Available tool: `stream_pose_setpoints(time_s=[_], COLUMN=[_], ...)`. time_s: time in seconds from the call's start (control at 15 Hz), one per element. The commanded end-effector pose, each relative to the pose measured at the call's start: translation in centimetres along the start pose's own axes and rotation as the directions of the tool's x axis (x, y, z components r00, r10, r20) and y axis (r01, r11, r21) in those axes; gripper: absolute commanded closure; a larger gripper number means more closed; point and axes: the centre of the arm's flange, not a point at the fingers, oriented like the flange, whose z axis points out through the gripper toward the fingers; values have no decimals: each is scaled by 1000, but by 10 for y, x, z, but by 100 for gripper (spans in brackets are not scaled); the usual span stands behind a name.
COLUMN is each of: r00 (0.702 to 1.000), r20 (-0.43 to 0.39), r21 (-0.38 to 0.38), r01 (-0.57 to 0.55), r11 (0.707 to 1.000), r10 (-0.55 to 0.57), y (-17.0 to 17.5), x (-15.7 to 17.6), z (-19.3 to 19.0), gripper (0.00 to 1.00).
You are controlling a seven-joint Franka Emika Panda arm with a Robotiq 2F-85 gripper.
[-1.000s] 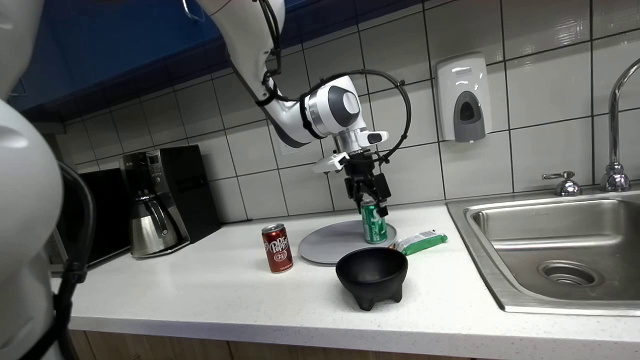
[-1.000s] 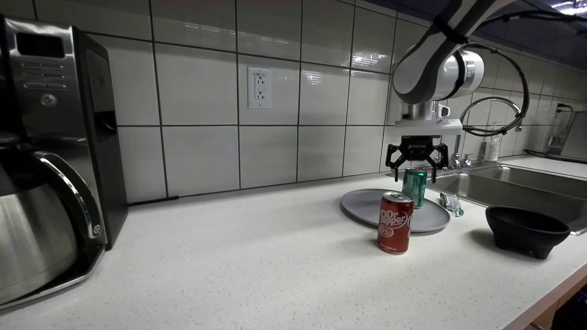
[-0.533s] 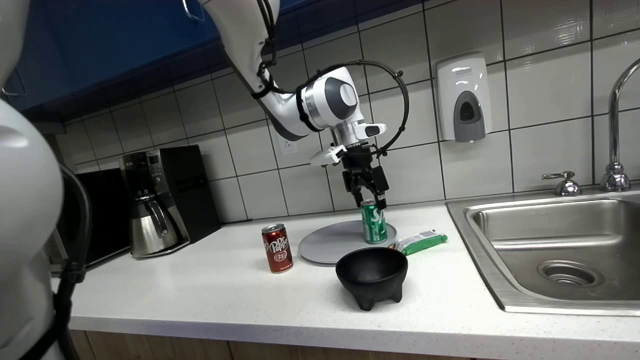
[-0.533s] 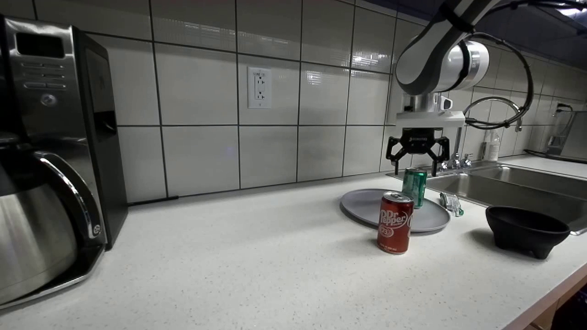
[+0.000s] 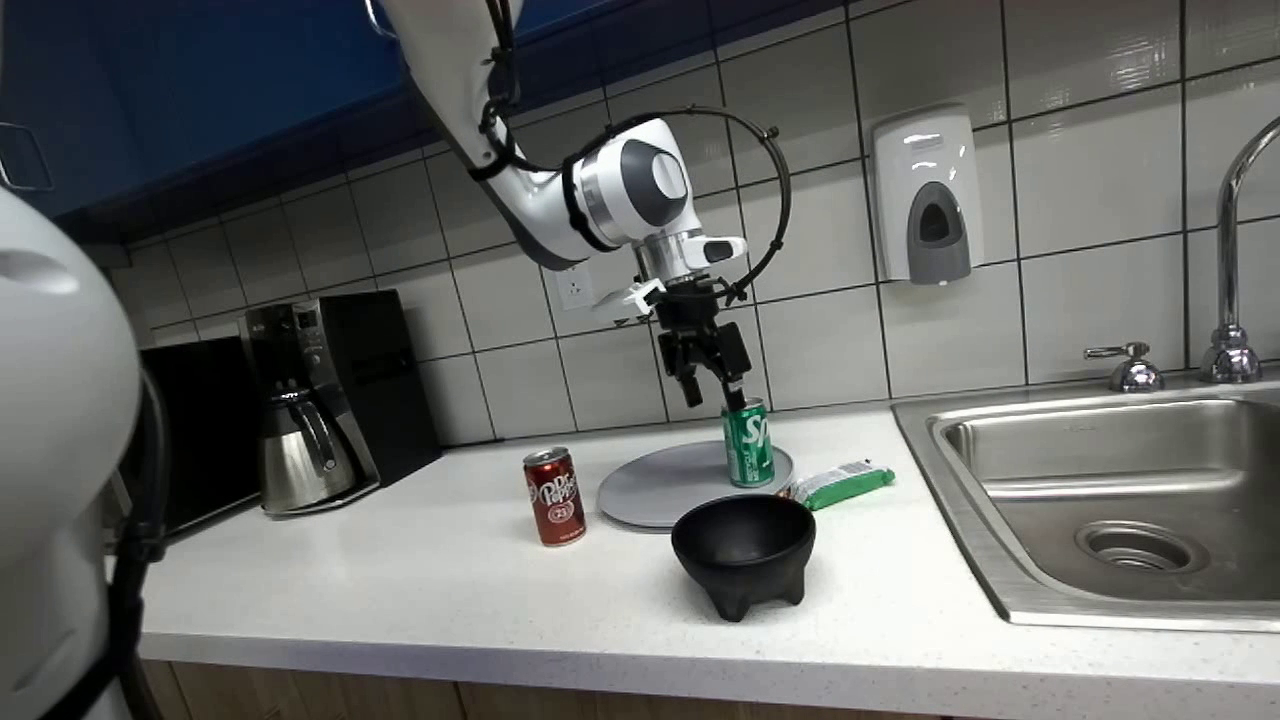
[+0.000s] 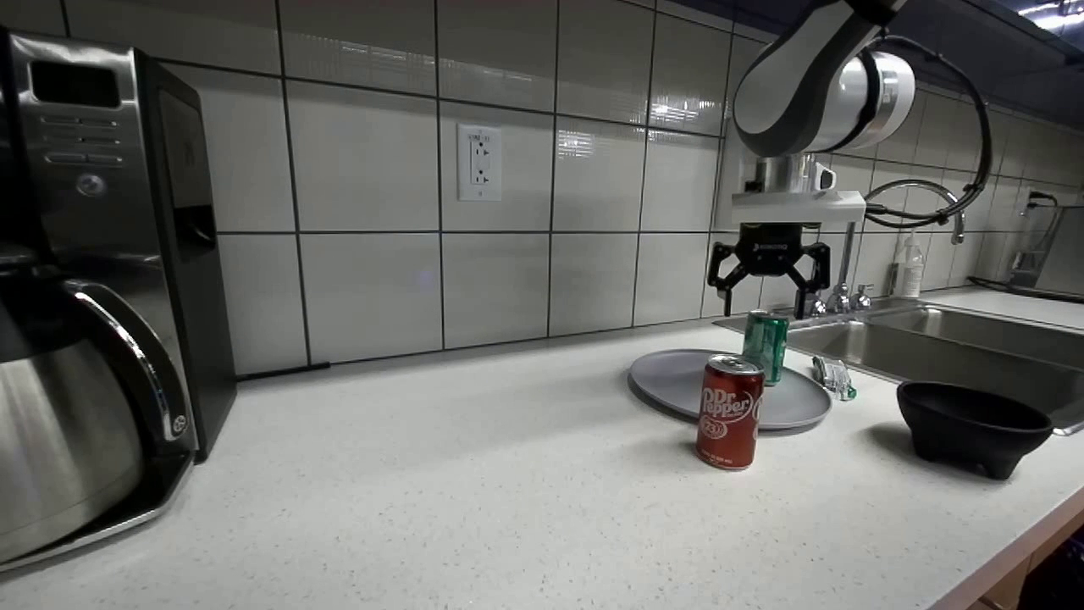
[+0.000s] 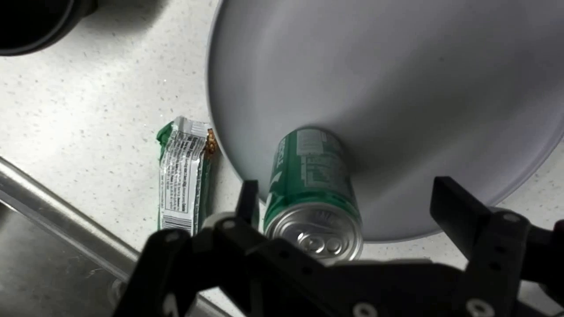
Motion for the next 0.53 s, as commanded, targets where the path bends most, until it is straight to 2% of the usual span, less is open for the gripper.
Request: stream_pose_setpoints(time_s=[0.0,0.47], r00=[998,992], r20=[1,16], r21=[7,24], r01=[55,125], r11=[998,992], r10=[-55,-125], y=[-7,-31], x=[-29,-65], z=[-18,-25], gripper=[0,0])
